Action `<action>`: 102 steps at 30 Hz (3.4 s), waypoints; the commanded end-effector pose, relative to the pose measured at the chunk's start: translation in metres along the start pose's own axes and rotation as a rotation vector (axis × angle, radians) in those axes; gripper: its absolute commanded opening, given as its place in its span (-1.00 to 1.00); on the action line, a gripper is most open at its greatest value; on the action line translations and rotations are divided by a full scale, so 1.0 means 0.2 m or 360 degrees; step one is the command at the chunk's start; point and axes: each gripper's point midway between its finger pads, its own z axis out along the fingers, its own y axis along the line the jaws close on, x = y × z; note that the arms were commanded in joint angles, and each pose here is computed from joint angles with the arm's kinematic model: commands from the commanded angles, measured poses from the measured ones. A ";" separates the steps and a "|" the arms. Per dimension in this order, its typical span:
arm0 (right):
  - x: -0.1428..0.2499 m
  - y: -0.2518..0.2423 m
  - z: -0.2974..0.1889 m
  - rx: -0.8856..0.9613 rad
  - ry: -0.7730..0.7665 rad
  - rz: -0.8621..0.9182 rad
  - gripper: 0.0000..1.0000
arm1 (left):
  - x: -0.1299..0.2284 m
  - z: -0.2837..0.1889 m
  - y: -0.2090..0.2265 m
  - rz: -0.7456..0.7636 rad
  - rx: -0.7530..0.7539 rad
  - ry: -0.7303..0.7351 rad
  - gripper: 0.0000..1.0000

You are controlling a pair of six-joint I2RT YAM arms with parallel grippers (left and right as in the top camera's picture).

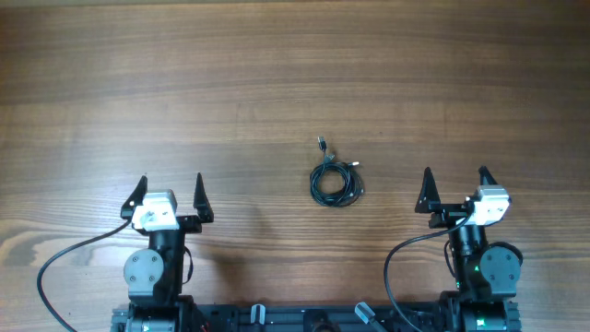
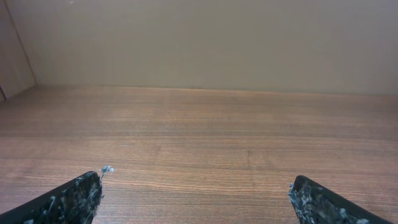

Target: Untangle cables

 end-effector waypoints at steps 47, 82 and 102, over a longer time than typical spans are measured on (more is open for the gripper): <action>0.01 0.02 0.00 -0.0029 0.0013 -0.0021 1.00 | -0.36 0.01 -0.80 -0.0264 0.1700 0.0366 1.00; 0.01 0.02 0.00 -0.0029 0.0013 -0.0022 0.99 | 0.78 0.20 -1.32 -0.0119 0.0448 0.1841 0.13; 0.01 0.02 0.00 -0.0028 0.0013 -0.0033 0.99 | 0.10 0.27 -1.37 -0.0280 0.0652 0.1299 -0.92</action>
